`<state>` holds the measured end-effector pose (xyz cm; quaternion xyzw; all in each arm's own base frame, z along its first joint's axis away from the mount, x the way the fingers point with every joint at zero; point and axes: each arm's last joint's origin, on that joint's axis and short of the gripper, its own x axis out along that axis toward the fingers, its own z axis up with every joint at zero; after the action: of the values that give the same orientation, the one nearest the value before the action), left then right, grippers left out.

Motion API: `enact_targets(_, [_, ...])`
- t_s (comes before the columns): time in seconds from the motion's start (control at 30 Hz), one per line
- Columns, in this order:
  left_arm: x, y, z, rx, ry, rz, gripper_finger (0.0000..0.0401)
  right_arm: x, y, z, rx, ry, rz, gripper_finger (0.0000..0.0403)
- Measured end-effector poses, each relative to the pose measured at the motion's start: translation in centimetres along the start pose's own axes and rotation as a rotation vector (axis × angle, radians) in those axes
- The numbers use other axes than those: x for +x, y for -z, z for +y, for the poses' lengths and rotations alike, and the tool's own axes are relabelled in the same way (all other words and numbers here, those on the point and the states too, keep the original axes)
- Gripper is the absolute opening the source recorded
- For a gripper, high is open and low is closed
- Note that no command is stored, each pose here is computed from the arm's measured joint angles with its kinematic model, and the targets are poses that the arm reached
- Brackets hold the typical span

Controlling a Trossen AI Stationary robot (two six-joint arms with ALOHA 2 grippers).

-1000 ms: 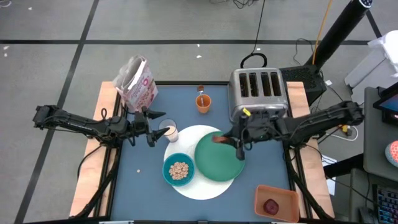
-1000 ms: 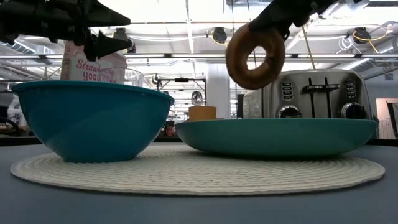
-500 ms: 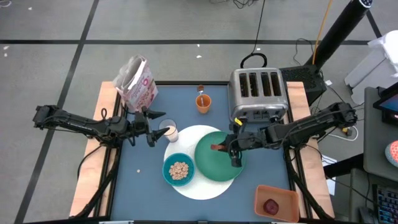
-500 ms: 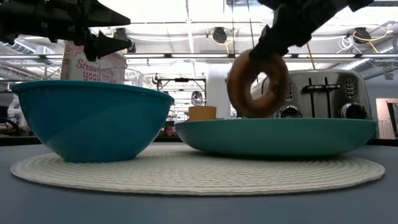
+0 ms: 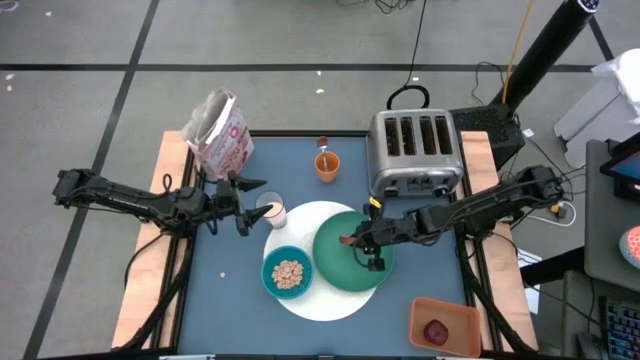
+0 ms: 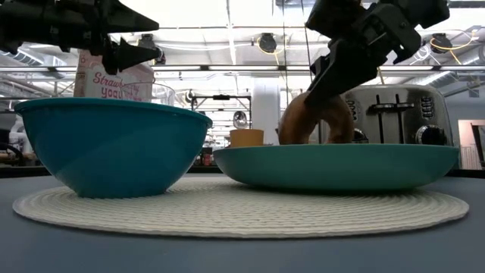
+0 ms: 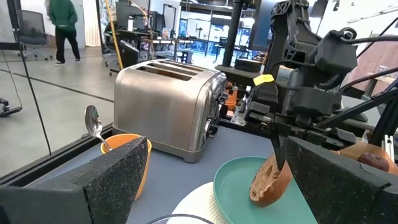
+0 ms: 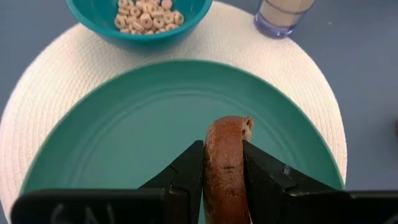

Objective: Arrange a breakfast setting
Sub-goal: Put the toasted bread on the green plate

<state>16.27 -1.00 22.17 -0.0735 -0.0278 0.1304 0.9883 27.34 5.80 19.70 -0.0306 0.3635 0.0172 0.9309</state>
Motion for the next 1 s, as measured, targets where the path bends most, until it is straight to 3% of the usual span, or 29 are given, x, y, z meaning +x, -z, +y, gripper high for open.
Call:
enact_targets(0.6, [0.0, -0.01, 0.0, -0.001, 0.0, 0.0, 0.0386, -0.03, 0.0, -0.01, 0.012, -0.003, 0.0, 0.0089])
enact_targets(0.83, [0.01, -0.01, 0.0, -0.001, 0.0, 0.0, 0.0386, -0.04, 0.05, 0.29, 0.03, -0.105, 0.013, 0.0089])
enact_targets(1.0, [0.0, -0.01, 0.0, 0.0, 0.0, 0.0, 0.0386, -0.05, 0.03, 0.29, 0.064, -0.107, 0.014, 0.0089])
